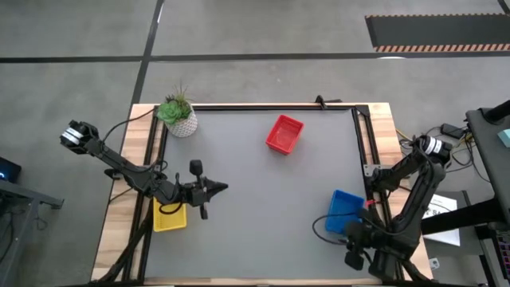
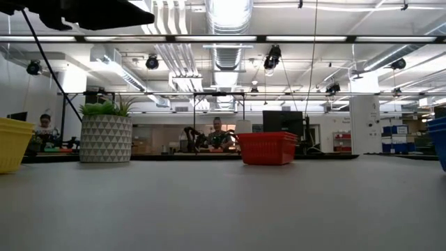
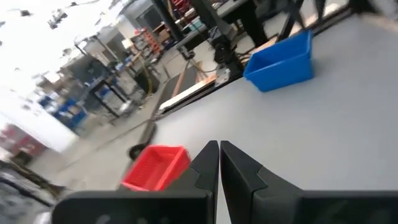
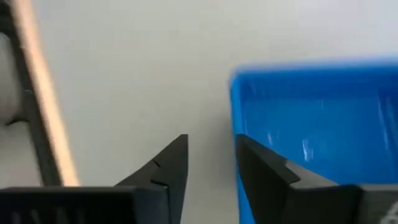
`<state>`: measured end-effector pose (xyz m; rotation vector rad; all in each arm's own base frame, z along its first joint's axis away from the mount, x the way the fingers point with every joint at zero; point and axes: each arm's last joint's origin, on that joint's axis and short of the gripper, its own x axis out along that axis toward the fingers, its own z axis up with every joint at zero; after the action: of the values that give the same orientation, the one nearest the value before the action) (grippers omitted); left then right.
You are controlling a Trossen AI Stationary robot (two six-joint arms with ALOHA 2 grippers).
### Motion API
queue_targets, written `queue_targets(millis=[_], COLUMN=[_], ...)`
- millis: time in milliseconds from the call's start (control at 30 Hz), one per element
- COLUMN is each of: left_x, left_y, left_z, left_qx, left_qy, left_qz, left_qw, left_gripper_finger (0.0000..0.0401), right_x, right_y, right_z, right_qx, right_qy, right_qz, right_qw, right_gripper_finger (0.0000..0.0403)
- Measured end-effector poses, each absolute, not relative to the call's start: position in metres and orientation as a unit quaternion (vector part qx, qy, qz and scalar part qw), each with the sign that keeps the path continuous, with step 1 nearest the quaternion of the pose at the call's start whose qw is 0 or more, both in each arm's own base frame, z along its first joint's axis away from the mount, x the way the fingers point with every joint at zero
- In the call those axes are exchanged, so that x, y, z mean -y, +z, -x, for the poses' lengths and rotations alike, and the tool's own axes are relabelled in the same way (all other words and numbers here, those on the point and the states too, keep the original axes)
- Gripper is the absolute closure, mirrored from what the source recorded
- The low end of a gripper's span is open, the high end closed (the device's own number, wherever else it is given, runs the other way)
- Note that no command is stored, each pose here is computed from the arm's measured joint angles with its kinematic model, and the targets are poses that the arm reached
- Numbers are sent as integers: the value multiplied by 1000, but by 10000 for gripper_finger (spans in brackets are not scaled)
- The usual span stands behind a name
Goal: Stack baskets by color
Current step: Return to Home Position
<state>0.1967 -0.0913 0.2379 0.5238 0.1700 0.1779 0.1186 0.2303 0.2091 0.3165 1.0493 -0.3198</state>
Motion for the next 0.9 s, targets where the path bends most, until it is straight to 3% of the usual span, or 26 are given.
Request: queue_targets(millis=[167, 367, 500, 700, 800, 900], left_x=[93, 89, 78, 61, 56, 50], left_y=[240, 249, 254, 247, 237, 230], left_z=[-195, -180, -167, -150, -141, -135], left_qx=[-78, -42, -62, -76, -63, -32], left_qy=[42, -130, -97, -54, -47, -22], left_qz=[-332, -319, -292, -246, -240, -226], left_qw=[939, 938, 949, 965, 968, 973], left_gripper_finger=[401, 401, 401, 401, 401, 401], right_x=[-234, -215, -187, -141, -134, -133], right_y=[231, 236, 221, 197, 194, 197], right_z=[-129, -146, -154, -155, -160, -171], right_qx=[-355, -271, -260, -259, -253, -224], right_qy=[-107, -120, -160, -209, -176, -87], right_qz=[-17, 143, 198, 164, 147, 140], right_qw=[929, 944, 931, 928, 940, 961], right_gripper_finger=[265, 312, 354, 392, 394, 394])
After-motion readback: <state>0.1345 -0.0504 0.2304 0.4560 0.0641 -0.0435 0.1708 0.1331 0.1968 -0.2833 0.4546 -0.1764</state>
